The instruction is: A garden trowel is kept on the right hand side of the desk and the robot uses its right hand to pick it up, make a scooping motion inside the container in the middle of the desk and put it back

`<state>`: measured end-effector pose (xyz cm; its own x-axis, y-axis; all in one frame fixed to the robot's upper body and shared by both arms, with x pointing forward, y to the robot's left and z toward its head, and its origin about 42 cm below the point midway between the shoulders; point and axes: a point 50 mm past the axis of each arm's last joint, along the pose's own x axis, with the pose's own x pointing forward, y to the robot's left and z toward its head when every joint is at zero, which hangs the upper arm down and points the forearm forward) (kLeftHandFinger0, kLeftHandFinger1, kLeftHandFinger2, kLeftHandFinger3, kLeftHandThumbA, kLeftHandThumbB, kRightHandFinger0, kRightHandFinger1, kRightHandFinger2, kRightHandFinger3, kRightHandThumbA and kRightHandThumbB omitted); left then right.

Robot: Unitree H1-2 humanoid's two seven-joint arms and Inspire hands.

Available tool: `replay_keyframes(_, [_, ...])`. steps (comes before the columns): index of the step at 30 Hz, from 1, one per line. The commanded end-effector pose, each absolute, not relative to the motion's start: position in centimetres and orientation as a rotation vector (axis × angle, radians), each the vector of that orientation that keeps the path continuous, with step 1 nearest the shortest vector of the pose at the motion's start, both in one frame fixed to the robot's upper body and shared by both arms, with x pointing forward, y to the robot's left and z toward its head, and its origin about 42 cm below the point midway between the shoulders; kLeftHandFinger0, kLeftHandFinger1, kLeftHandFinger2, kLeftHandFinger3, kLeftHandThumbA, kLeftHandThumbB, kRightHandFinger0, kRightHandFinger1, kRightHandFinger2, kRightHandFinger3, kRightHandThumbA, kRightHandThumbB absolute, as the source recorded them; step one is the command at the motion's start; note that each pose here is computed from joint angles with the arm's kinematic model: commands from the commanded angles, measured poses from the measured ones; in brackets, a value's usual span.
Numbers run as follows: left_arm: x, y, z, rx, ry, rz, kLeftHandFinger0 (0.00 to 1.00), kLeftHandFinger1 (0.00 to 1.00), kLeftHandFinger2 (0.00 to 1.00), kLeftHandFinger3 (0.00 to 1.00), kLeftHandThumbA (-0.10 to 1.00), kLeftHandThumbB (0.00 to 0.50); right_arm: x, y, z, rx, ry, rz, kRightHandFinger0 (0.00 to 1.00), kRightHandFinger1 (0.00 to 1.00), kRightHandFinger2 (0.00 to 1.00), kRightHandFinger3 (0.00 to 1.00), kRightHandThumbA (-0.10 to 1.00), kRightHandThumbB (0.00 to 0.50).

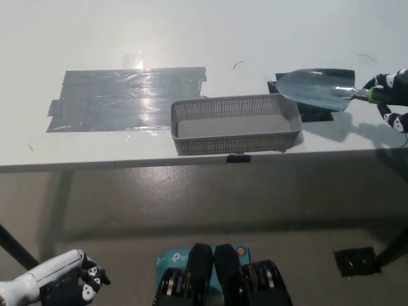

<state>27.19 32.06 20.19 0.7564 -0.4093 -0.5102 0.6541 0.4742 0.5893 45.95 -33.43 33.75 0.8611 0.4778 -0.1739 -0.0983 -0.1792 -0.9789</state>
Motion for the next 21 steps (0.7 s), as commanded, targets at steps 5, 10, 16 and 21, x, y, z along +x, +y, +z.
replay_keyframes(5, [28.1,32.3,22.0,0.898,0.294,-0.644,0.80,0.66,0.67,0.66,1.00,0.495,47.3,-32.2,40.2,-1.888,-0.525,0.507,0.00,0.07,0.46,0.21,-0.10,0.007])
replay_keyframes(10, [28.5,32.2,22.4,0.925,0.289,-0.642,0.80,0.66,0.67,0.67,1.00,0.496,47.7,-30.8,40.1,-1.931,-0.555,0.560,0.00,0.03,0.39,0.17,-0.10,0.006])
replay_keyframes(16, [29.0,32.0,23.0,0.925,0.275,-0.647,0.81,0.66,0.66,0.66,1.00,0.487,47.6,-30.6,39.7,-1.989,-0.561,0.574,0.00,0.00,0.34,0.14,-0.10,0.000])
replay_keyframes(21, [29.0,31.9,23.2,0.921,0.263,-0.639,0.80,0.64,0.65,0.65,1.00,0.470,47.0,-31.5,38.6,-2.049,-0.527,0.607,0.00,0.00,0.32,0.18,-0.10,0.000])
